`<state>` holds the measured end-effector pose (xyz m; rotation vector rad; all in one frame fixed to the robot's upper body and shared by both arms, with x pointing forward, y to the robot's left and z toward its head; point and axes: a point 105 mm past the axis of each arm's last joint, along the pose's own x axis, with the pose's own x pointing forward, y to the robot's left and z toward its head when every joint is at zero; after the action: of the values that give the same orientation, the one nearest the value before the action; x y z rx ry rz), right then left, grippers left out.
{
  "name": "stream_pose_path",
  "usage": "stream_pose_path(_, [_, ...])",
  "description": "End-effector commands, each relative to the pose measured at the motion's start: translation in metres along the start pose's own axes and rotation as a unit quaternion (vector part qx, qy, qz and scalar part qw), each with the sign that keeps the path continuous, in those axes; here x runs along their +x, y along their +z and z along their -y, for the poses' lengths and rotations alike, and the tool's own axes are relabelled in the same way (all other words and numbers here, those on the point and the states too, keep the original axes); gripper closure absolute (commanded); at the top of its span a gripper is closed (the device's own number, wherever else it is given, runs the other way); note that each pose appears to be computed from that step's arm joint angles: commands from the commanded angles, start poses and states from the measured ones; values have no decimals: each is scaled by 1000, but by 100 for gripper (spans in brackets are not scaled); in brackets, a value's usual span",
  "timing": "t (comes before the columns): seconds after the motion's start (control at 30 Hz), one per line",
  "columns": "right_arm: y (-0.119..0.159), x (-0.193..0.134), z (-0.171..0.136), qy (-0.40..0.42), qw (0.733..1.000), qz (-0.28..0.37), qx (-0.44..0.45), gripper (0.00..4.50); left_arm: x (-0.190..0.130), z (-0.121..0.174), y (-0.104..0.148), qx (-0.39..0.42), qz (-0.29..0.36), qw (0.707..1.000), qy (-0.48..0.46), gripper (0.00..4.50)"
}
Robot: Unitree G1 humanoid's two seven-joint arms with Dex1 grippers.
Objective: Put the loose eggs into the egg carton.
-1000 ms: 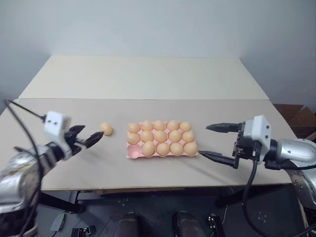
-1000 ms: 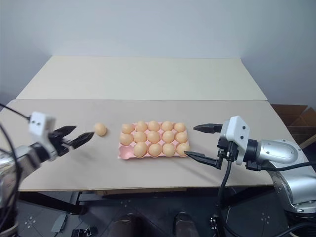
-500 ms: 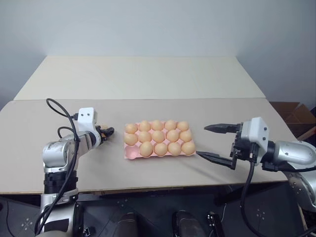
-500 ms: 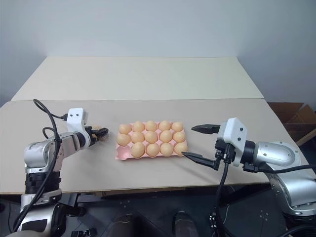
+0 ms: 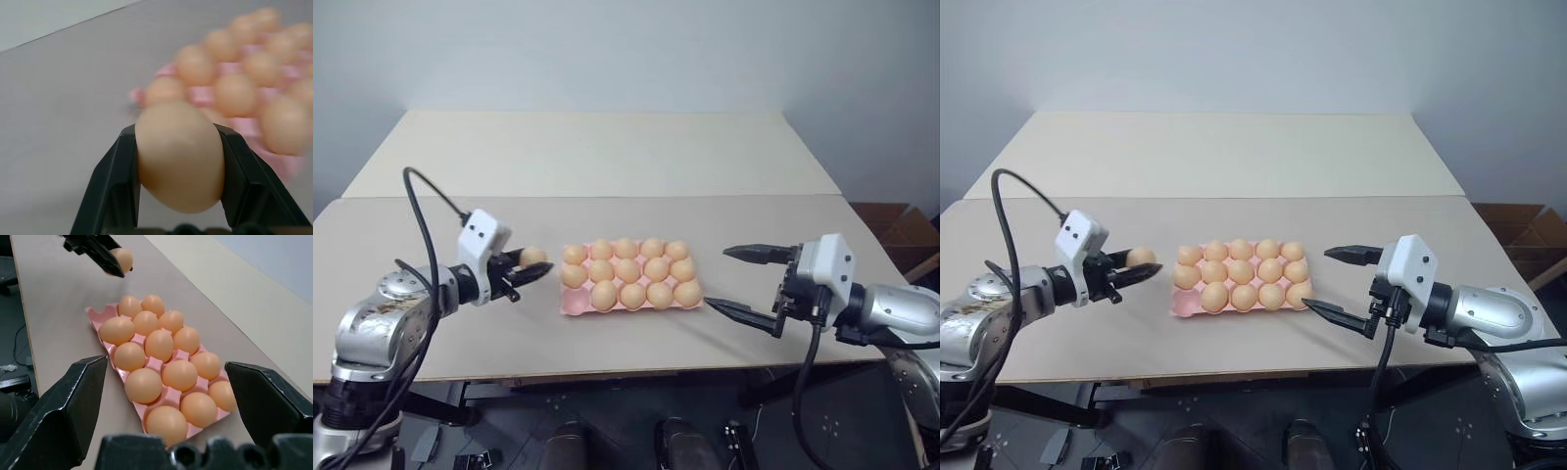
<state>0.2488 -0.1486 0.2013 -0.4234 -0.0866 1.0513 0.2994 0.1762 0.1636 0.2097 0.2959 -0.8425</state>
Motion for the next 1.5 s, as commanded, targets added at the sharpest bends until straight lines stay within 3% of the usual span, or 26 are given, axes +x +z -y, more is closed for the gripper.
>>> stream_pose_path(0.03, [11, 1, -1, -3, 1000, 18, -14, 0, 9, 26, -1, 47, -8, 995, -85, 270])
stream_pose_path(0.2, [12, -1, -5, -8, 1000, 19, -14, 0, 21, 33, -13, 54, -34, 992, -107, 270])
stream_pose_path(0.47, [13, -3, -5, -17, 1000, 15, -10, 0, 30, 33, -5, 62, -18, 992, -111, 18])
stream_pose_path(0.5, [13, -3, -5, -17, 1000, 15, -10, 0, 27, 30, -3, 70, -16, 992, -103, 3])
stream_pose_path(0.73, [13, -4, -6, -17, 1000, 18, -8, 0, -40, 5, 19, 105, 22, 993, -54, 3])
stream_pose_path(0.9, [9, -4, -4, -13, 1000, 20, -3, 0, -92, -18, 17, 104, 33, 994, 9, 3])
stream_pose_path(1.07, [0, -6, -1, -3, 1000, 10, 9, 0, -131, -19, 5, 69, 38, 996, 45, 3])
stream_pose_path(1.23, [-6, -9, 3, 6, 1000, 1, 12, 0, -147, -3, -8, 39, 37, 997, 63, 3])
stream_pose_path(1.5, [-9, -8, 9, 14, 1000, -2, 11, 0, -148, 9, -14, 26, 29, 996, 75, 3])
